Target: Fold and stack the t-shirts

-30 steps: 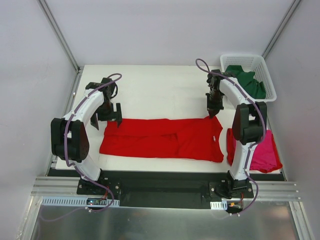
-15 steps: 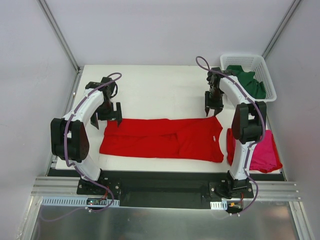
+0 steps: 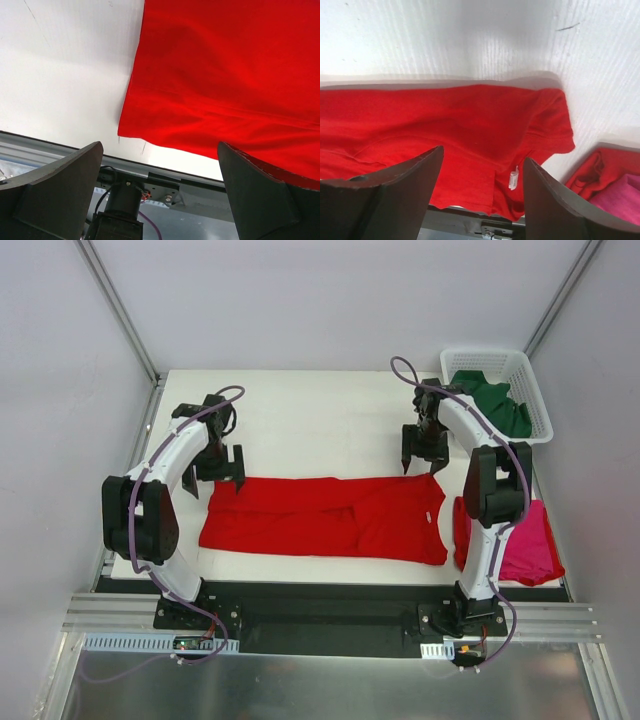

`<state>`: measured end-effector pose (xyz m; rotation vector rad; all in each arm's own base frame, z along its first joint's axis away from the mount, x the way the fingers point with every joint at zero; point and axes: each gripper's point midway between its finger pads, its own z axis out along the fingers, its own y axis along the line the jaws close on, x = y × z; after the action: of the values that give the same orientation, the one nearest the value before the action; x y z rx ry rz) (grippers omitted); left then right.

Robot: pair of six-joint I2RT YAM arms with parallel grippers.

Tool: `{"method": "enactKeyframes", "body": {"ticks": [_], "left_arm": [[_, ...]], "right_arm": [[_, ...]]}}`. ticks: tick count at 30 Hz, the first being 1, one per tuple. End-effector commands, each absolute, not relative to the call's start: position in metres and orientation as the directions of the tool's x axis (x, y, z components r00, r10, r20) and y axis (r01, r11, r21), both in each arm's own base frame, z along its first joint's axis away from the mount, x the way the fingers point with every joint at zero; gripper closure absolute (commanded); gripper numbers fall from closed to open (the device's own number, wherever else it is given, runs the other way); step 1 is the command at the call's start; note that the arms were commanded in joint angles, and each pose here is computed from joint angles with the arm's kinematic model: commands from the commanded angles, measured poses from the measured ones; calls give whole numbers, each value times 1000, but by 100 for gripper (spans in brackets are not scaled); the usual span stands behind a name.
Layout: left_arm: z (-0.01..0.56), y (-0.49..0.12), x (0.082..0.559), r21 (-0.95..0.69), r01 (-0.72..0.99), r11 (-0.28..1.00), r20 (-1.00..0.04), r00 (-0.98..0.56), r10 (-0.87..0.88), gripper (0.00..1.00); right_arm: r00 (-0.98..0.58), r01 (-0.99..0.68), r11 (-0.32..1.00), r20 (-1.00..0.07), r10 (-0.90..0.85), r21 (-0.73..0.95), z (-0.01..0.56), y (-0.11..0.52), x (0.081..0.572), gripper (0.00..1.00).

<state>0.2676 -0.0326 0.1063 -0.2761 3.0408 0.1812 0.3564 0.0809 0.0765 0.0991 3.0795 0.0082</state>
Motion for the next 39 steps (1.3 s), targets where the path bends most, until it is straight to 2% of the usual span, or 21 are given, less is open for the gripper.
{"method": "enactKeyframes", "body": {"ticks": [1, 6, 7, 11, 23, 32, 35, 39], "left_arm": [[112, -36, 262, 112, -181, 977, -81, -982, -172, 1], [111, -36, 261, 110, -182, 977, -81, -981, -174, 1], [111, -37, 261, 108, -184, 977, -82, -981, -175, 1], [111, -40, 262, 97, -183, 978, -81, -981, -176, 1], [112, -53, 259, 55, -152, 987, -85, -985, -147, 1], [111, -54, 255, 52, -143, 988, -81, -987, -138, 1], [111, -56, 255, 48, -139, 989, -79, -988, -135, 1], [112, -57, 257, 42, -136, 990, -82, -988, -132, 1]], "right_arm": [[-992, 52, 991, -105, 65, 123, 94, 105, 359, 33], [-991, -61, 989, -126, -44, 134, 95, 133, 340, 32], [-984, -97, 985, -160, -74, 139, 99, 139, 341, 32], [-957, -233, 972, -187, -222, 39, 92, 150, 338, 29], [-974, -213, 973, -55, -219, -89, 46, 127, 325, 29], [-977, -212, 975, 29, -211, -59, 22, 126, 299, 28], [-975, -220, 973, 26, -219, -69, 23, 126, 297, 28], [-976, -211, 974, -39, -214, -81, 43, 124, 305, 27]]}}
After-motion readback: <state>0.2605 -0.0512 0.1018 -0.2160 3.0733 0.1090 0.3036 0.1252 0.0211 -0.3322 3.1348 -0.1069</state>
